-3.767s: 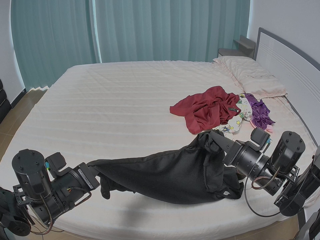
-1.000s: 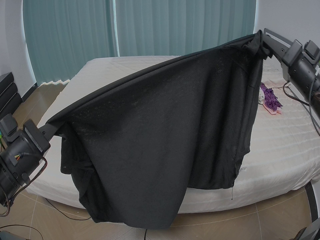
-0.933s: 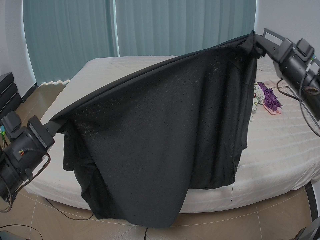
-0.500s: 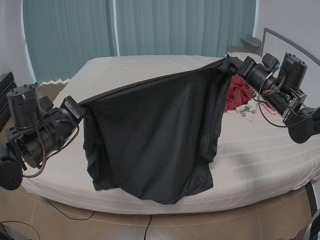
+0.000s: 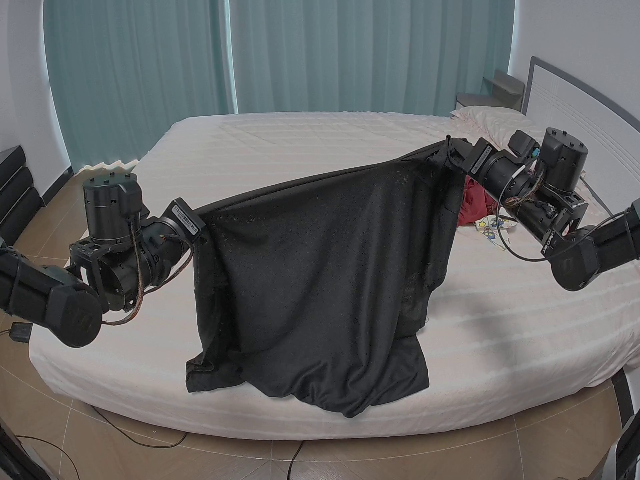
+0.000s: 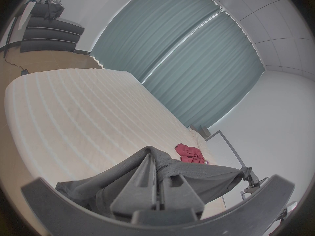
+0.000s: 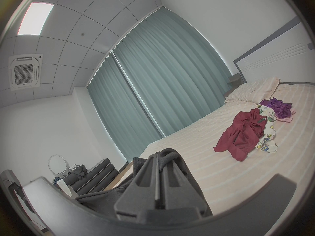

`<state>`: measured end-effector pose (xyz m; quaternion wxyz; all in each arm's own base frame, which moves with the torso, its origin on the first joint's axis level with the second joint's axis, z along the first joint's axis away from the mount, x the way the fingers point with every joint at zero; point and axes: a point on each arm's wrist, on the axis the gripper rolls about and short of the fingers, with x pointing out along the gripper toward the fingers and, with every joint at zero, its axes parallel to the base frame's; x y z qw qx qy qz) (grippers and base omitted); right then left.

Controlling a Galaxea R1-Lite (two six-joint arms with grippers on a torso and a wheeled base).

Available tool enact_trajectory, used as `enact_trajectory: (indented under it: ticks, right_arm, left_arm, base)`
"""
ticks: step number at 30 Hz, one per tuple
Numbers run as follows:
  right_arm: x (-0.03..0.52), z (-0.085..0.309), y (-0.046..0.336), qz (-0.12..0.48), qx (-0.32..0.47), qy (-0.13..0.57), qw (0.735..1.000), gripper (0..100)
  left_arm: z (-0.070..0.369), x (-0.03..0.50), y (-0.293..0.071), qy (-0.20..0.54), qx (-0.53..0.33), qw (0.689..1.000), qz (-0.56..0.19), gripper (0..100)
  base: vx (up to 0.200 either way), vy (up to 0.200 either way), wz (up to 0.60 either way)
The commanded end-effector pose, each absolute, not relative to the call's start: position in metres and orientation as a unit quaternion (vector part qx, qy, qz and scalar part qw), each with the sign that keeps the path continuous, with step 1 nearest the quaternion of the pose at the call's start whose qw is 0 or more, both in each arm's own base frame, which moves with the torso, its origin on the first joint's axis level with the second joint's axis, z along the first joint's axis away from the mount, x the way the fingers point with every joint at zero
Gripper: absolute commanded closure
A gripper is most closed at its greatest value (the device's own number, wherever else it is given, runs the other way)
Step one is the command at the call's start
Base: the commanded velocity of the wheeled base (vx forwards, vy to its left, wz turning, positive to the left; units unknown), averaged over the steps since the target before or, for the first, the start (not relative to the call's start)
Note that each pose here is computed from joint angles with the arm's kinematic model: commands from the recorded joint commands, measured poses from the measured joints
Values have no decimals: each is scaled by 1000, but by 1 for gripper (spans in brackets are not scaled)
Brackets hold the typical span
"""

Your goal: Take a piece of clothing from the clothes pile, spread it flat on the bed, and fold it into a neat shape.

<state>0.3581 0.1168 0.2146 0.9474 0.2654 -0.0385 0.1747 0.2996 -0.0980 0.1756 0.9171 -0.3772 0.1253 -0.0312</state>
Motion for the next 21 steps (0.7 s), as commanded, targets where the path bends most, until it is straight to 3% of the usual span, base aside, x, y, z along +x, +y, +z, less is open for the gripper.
enact_trajectory:
  ticks: [1, 15, 21]
  right_arm:
    - [367, 205, 120, 173, 264, -31, 948, 100]
    - [399, 166, 130, 162, 259, 5, 952, 100]
    - [418, 126, 134, 143, 253, 44, 956, 100]
  left_arm:
    - [161, 314, -100, 141, -373, 917, -19, 100]
    - [111, 363, -101, 180, -307, 934, 14, 100]
    - [78, 381, -97, 208, -284, 935, 35, 100]
  base:
    - [200, 0, 0]
    - [200, 0, 0]
    - [0, 0, 0]
